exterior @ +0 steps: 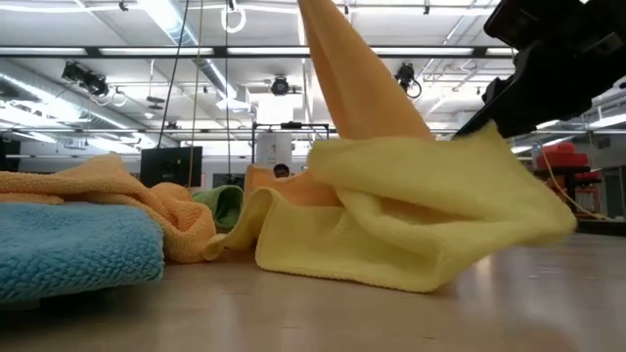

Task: Fold microfiber towels
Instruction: Fold the right orange microfiber cloth

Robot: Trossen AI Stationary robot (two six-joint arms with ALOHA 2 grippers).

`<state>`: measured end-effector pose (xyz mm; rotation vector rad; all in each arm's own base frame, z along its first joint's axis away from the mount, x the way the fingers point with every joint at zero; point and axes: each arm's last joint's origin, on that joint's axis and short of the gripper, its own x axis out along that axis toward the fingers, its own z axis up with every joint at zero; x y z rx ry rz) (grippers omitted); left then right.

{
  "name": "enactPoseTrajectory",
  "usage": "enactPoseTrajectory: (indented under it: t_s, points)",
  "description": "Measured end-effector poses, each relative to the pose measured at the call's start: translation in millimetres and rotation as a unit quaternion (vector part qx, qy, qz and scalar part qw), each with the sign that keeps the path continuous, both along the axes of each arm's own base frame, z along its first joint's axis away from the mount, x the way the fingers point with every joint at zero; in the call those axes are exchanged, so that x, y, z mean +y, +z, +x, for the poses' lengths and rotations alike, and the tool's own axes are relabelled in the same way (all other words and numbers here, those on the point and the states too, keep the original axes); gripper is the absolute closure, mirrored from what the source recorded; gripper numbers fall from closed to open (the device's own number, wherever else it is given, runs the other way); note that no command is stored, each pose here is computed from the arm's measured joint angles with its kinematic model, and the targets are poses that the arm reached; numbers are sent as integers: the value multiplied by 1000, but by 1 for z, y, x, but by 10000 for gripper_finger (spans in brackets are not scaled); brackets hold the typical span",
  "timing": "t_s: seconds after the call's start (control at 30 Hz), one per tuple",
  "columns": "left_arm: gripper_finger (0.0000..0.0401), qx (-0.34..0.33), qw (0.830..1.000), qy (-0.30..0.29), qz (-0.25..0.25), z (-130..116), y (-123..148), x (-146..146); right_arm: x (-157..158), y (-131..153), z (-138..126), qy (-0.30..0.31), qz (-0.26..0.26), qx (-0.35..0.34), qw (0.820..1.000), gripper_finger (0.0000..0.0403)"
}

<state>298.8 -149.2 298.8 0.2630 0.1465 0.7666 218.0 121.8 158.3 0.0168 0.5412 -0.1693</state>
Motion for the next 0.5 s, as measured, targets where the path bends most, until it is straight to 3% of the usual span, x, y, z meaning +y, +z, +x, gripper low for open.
enactPoseTrajectory:
  t_s: [0.17, 0.3, 0.5]
  points:
    - [378, -68, 996, -59, 16, 16, 27, 24, 1, 6, -6, 10, 0, 3, 1000, 242]
    - [379, -148, 981, -127, 20, 22, 42, 38, 1, 11, -14, 14, 2, 14, 1000, 242]
    - [392, -216, 962, -167, 14, 25, 52, 51, -1, 18, -27, 6, 21, 27, 999, 242]
